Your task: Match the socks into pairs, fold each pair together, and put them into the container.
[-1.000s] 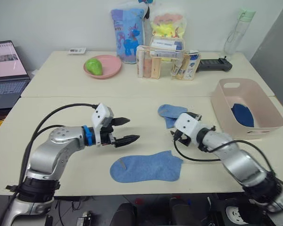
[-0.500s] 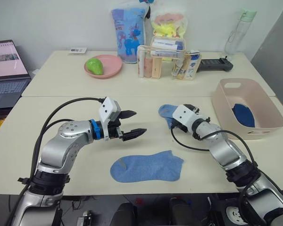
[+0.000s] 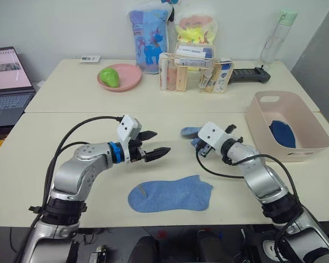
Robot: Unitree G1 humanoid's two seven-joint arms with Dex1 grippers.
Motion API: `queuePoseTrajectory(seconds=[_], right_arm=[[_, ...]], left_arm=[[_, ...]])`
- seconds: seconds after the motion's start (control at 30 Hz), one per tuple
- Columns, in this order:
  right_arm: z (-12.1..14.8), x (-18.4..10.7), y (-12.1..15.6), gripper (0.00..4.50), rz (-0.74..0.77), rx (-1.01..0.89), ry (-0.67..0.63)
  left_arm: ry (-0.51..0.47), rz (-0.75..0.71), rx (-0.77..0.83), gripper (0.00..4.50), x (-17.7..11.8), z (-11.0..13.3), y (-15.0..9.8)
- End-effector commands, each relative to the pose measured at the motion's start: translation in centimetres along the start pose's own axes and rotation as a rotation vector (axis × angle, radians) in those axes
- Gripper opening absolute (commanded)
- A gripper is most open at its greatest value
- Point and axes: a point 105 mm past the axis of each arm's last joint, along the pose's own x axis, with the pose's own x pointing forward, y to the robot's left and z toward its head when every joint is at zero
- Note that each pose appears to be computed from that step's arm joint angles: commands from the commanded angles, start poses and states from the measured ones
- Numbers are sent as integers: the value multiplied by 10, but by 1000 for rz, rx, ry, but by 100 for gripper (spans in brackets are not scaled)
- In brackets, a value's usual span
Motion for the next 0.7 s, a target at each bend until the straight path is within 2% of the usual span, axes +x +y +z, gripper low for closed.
queuePoseTrajectory(seconds=[0.03, 0.2, 0.27, 0.37, 0.53, 0.7], right_arm=[[26, -9, 2, 4, 17, 6, -98], [35, -10, 17, 4, 74, 23, -132], [35, -10, 19, 4, 83, 25, -134], [36, -9, 21, 4, 95, 30, -133], [37, -8, 23, 4, 107, 34, -133], [39, -8, 24, 4, 114, 37, -140]], left_arm=[[-59, 28, -193, 450, -2, 4, 2], [-135, -4, -451, 450, 4, 7, -5], [-109, 19, -371, 450, 7, 3, -9], [-49, 53, -23, 450, 9, -4, -9], [6, 24, 403, 450, 10, -13, -8], [-14, 14, 499, 450, 28, -15, -2]])
